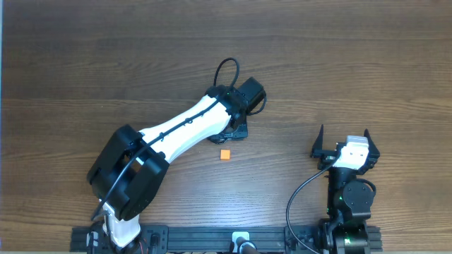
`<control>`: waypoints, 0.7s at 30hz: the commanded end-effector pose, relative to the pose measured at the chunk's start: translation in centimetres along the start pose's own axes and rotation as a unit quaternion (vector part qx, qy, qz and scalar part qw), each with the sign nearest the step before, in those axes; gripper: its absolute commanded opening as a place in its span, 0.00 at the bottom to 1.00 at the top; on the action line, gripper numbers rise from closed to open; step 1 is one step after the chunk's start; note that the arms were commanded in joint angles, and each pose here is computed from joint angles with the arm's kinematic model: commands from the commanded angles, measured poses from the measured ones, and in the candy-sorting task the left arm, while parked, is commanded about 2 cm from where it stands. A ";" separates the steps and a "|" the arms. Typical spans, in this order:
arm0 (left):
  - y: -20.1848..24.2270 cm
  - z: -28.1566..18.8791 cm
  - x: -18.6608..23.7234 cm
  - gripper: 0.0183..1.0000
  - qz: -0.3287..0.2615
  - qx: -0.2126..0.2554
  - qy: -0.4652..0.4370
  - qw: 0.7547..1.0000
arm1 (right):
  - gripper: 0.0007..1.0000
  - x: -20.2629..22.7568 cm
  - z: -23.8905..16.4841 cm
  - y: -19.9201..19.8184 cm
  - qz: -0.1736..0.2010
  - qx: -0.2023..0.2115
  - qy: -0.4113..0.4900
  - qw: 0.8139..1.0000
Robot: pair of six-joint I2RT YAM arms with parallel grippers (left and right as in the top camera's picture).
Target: Stack Cubes
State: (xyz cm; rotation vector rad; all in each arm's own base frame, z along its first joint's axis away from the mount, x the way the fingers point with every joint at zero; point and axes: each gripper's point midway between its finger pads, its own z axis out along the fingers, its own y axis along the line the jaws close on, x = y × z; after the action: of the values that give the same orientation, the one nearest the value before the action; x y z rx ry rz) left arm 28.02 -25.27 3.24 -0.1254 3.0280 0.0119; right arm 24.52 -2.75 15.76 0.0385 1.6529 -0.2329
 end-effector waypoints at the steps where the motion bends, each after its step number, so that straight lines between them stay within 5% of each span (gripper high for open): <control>1: 0.0 0.3 -0.3 0.59 0.007 -0.007 -0.004 1.000 | 0.99 0.2 0.0 0.3 -0.003 -0.007 0.001 1.000; 4: -0.1 0.2 0.0 0.71 0.008 -0.006 0.000 1.000 | 0.99 0.2 0.0 0.3 -0.003 -0.007 0.001 1.000; 21: -0.6 0.1 5.0 0.71 0.038 -0.011 0.037 0.999 | 0.99 0.2 0.0 0.3 -0.003 -0.007 0.001 1.000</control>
State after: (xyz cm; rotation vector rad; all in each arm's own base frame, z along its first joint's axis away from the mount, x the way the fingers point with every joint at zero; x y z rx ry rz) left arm 24.12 -27.21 2.90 0.0313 3.0783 0.0435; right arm 24.52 -2.75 15.76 0.0385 1.6529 -0.2329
